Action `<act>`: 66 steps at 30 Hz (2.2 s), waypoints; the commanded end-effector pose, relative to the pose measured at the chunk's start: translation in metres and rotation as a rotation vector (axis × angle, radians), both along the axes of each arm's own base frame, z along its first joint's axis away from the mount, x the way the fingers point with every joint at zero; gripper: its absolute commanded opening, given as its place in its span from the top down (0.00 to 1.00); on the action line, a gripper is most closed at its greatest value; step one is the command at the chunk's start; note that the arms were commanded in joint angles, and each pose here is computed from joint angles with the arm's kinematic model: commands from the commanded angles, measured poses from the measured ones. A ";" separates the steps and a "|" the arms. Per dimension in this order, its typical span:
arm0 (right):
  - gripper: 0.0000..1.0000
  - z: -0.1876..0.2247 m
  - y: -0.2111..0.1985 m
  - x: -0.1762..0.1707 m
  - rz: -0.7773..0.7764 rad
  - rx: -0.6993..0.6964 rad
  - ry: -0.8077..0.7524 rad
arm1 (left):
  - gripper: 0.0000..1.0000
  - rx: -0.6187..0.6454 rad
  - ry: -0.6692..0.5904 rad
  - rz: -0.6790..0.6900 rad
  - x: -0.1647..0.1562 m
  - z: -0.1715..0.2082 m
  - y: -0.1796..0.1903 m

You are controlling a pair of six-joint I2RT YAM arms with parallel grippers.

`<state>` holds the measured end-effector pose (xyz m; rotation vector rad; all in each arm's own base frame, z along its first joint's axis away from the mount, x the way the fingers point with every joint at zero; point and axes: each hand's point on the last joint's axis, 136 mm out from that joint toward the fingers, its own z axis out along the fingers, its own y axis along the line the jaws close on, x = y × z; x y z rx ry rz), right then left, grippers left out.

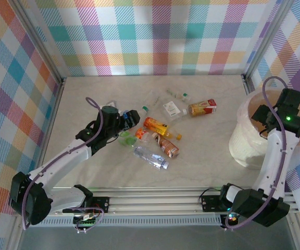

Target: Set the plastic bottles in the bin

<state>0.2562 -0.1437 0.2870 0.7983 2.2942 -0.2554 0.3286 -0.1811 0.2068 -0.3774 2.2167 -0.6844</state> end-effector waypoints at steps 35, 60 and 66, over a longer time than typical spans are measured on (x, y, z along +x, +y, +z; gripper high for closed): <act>0.04 -0.049 0.276 0.123 0.652 0.424 -0.144 | 0.00 0.009 0.219 0.164 -0.017 -0.052 0.026; 0.00 -0.195 0.197 0.204 -0.485 0.352 0.015 | 0.00 0.082 0.180 0.191 -0.035 -0.051 0.051; 0.00 -0.211 0.179 0.220 -0.541 0.297 0.054 | 0.00 0.107 0.129 0.223 -0.043 -0.039 0.068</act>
